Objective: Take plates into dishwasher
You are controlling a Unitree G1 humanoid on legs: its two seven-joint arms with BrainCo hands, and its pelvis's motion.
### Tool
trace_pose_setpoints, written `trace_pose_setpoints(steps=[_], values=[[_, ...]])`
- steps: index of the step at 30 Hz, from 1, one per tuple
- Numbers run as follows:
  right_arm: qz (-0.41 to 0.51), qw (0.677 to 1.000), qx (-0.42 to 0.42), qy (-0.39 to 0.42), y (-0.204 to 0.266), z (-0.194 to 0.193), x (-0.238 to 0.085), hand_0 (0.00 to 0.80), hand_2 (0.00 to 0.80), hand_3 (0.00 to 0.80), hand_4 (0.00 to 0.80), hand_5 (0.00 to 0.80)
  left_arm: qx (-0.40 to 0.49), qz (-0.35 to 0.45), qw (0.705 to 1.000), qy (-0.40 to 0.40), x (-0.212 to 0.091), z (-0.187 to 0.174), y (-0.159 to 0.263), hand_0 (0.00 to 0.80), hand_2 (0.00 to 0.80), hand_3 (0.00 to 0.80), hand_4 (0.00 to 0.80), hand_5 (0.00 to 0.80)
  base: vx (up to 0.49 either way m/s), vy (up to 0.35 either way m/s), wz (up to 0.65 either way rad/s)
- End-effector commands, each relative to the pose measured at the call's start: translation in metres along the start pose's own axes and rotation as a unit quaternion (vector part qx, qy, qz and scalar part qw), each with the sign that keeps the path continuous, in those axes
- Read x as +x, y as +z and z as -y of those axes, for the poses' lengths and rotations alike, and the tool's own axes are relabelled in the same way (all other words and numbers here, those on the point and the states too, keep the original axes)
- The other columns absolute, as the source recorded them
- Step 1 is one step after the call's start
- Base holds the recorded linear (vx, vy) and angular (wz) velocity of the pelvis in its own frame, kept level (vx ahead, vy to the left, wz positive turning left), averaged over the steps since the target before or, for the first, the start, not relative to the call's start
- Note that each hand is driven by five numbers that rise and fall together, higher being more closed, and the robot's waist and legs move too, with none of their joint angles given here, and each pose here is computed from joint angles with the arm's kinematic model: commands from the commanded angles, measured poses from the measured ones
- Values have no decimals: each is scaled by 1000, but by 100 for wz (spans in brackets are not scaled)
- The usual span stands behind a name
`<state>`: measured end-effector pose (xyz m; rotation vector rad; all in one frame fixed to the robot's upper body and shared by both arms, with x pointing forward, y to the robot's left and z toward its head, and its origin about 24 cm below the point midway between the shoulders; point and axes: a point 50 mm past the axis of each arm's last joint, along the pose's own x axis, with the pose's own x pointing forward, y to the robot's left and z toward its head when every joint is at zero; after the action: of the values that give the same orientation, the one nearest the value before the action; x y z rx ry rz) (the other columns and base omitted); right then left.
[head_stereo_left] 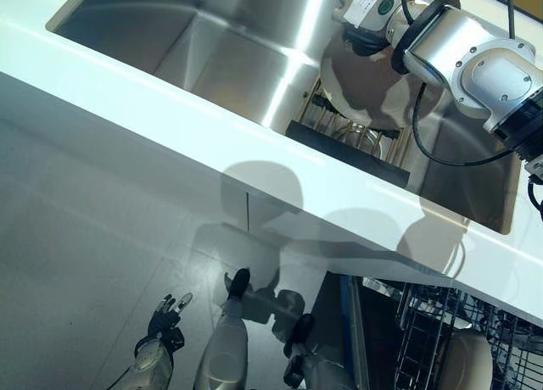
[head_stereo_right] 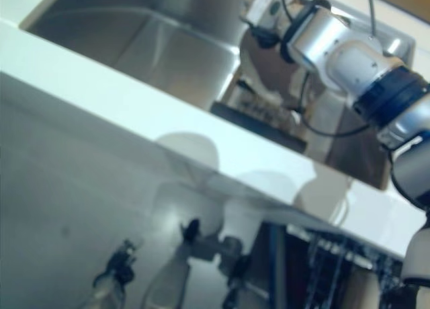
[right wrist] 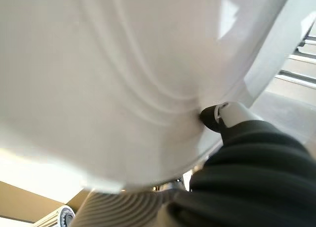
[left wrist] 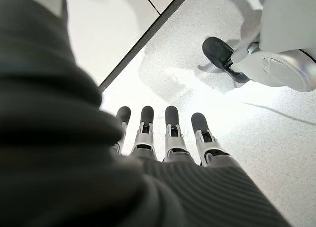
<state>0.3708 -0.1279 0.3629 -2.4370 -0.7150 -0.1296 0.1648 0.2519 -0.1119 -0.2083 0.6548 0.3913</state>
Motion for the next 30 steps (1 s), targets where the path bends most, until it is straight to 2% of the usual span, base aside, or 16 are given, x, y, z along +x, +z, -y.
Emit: trace_pose_setpoints(steps=[1, 9, 14, 19, 30], values=[[-43, 997, -43, -53, -31, 33, 2, 800, 800, 800, 800, 800, 1, 14, 1000, 3, -2, -8, 3, 0, 0, 0, 0, 0, 0, 0, 0], [-69, 996, -20, -54, -45, 30, -5, 800, 800, 800, 800, 800, 12, 10, 1000, 7, -4, -12, 0, 0, 0, 0, 0, 0, -4, -19, 0], [-116, 992, 29, -50, -64, 19, -16, 800, 800, 800, 800, 800, 28, -1, 999, 18, -6, -20, -6, 0, 0, 0, 0, 0, 14, -49, -3], [-160, 983, 84, -35, -81, 5, -27, 800, 800, 800, 800, 800, 45, -14, 999, 23, -9, -24, -14, 0, 0, 0, 0, 0, 60, -20, -15], [-230, 965, 129, -4, -112, -20, -55, 800, 800, 800, 800, 800, 81, -47, 995, 18, -15, -28, -31, 0, 0, 0, 0, 0, 75, -10, -21]])
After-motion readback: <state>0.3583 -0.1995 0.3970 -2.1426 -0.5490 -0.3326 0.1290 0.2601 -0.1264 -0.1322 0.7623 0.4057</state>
